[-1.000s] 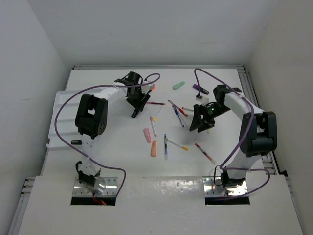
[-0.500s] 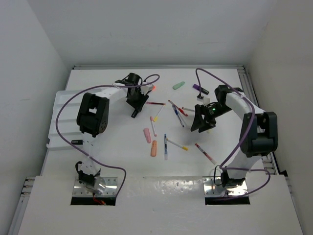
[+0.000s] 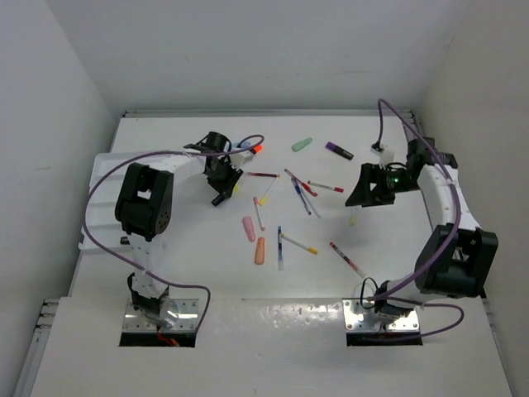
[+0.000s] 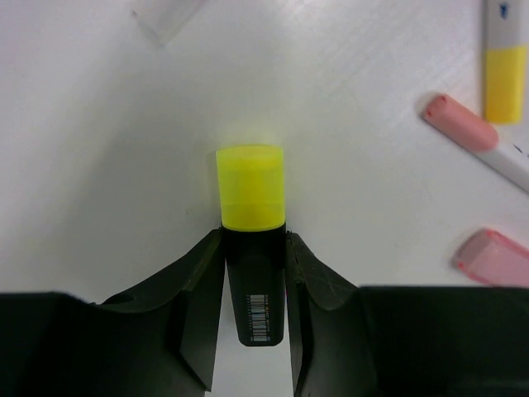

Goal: Sort the stationery into containers
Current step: Grab a piece of stationery with the left arm, then place the stationery into the container

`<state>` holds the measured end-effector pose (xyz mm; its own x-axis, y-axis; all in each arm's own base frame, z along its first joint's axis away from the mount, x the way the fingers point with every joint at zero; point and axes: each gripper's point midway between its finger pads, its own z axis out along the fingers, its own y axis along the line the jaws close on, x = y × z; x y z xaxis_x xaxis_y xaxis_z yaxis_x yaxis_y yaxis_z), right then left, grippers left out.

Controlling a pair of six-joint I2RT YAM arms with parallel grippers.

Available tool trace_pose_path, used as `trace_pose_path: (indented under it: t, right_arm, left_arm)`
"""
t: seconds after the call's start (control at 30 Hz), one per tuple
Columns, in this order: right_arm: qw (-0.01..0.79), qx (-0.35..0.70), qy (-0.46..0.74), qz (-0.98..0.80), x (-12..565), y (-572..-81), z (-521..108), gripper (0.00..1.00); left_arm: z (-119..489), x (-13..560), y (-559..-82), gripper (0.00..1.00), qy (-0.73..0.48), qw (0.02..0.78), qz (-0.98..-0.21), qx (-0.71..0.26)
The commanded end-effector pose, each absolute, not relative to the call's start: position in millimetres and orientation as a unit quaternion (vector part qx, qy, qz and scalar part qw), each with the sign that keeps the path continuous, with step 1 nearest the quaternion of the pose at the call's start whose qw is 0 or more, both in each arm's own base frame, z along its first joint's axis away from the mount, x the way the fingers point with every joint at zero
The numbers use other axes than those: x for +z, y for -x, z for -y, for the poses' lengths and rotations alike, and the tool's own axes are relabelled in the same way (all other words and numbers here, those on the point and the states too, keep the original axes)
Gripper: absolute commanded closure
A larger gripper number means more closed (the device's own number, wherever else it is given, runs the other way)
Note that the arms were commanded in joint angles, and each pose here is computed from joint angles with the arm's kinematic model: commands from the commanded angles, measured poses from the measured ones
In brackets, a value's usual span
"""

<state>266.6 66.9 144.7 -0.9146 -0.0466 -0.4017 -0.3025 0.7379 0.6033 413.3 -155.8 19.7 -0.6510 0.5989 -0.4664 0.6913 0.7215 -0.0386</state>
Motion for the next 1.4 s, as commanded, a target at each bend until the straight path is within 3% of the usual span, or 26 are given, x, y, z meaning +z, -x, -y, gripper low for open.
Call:
trace_pose_path:
  t: [0.0,0.17,0.53,0.73,0.93,1.37]
  right_arm:
    - [0.203,0.360,0.105,-0.905,152.4,-254.5,-60.4,0.22]
    - [0.202,0.345,0.080,-0.913,151.3,-243.9,-38.6,0.23]
    - [0.186,0.217,0.112,-0.952,133.5,-241.8,12.9,0.24]
    - [0.148,0.149,0.071,-0.975,123.1,-234.4,44.6,0.24]
    - [0.161,0.138,0.022,-0.977,127.9,-248.9,44.1,0.25]
    - [0.204,0.084,0.046,-0.974,126.7,-258.7,29.3,0.25]
  left_arm:
    - [164.3,72.4,-408.3,0.93,-0.391,0.272,-0.870,-0.130]
    - [172.5,104.3,-397.6,1.00,-0.418,0.306,-0.845,-0.135]
    - [202.1,128.7,-376.9,1.00,-0.488,0.337,-0.790,-0.155]
    - [215.9,152.8,-373.3,1.00,-0.527,0.370,-0.749,-0.158]
    - [221.7,179.1,-369.3,1.00,-0.547,0.389,-0.724,-0.155]
    - [185.4,233.9,-352.1,1.00,-0.541,0.407,-0.708,-0.202]
